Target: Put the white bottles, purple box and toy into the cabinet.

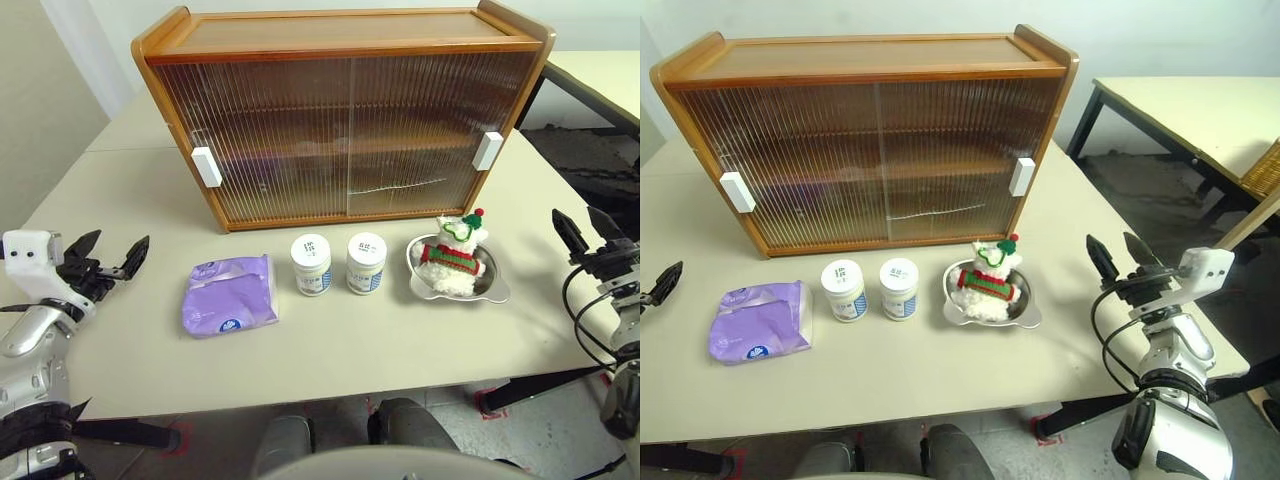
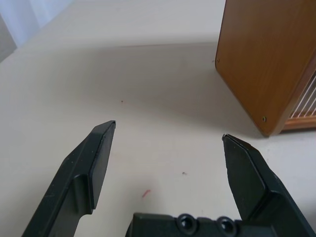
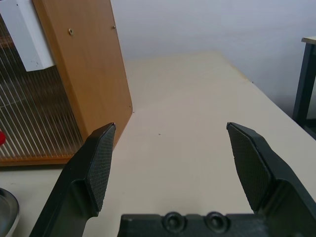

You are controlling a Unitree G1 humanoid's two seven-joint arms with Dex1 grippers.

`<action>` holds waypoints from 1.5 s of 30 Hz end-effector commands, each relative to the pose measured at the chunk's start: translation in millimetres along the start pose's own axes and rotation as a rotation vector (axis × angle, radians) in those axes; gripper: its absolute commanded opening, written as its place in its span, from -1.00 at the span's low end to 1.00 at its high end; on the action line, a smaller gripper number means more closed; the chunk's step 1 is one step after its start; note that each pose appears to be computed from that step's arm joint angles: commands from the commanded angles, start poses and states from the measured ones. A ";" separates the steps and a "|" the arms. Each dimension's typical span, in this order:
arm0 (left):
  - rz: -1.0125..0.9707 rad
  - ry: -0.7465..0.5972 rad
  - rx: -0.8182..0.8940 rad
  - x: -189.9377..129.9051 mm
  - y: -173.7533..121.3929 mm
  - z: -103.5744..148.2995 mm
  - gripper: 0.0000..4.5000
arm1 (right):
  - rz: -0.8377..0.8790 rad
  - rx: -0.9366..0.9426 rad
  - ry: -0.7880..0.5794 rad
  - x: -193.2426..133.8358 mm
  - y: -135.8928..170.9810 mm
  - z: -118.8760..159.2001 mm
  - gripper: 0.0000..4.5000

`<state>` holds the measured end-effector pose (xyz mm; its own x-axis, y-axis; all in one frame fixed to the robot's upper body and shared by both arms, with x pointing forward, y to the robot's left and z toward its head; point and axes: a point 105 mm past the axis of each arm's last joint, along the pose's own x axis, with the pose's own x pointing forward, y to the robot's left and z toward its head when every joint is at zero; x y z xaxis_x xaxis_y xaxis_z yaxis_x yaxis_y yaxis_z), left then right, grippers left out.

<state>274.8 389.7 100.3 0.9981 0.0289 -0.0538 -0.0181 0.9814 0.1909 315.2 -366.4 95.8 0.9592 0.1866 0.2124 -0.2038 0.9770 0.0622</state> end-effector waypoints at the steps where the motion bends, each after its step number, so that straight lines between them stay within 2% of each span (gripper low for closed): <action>1: -0.010 0.002 -0.004 2.0 -5.1 -2.6 0.98 | -0.007 -0.011 0.005 -3.6 -3.1 1.2 1.00; 11: -0.022 0.013 -0.011 2.1 -9.8 -5.7 0.98 | 0.042 -0.006 -0.014 4.2 0.5 10.7 1.00; 15: -0.023 0.015 -0.010 -0.5 -8.6 -6.9 0.98 | 0.123 0.072 0.014 2.8 9.0 5.7 1.00; 19: 0.033 0.000 0.013 -14.9 6.9 -2.1 0.98 | 0.408 0.162 0.023 1.9 43.9 10.8 1.00; 22: 0.068 -0.018 -0.022 -23.5 16.7 -0.4 0.98 | 0.536 0.161 0.008 8.9 63.5 21.2 1.00; 27: 0.011 -0.033 0.013 -17.9 9.9 9.6 0.98 | 0.843 0.144 0.067 8.0 115.7 35.3 1.00; 30: 0.045 -0.141 0.074 -16.5 17.1 36.1 0.71 | 0.972 0.177 0.010 11.7 157.6 47.8 1.00; 33: 0.040 -0.204 0.121 -19.4 15.5 50.0 0.29 | 1.048 0.179 -0.025 11.4 191.6 44.1 1.00; 37: -0.042 -0.260 0.151 -21.6 -3.0 67.1 -0.35 | 1.033 0.159 -0.082 18.3 203.7 48.6 1.00; 41: -0.171 -0.206 0.162 -17.9 -28.0 70.4 -0.96 | 1.095 0.108 -0.038 16.3 214.1 51.7 1.00; 45: -0.155 -0.203 0.203 -10.1 -37.9 83.9 -0.98 | 1.127 0.099 -0.019 16.3 222.9 55.6 1.00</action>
<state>265.9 343.0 172.2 0.9794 -0.1724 0.1051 0.1225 0.9213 0.3692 275.4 -156.5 165.4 0.2329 0.9459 0.2260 -0.9617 0.2586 -0.0911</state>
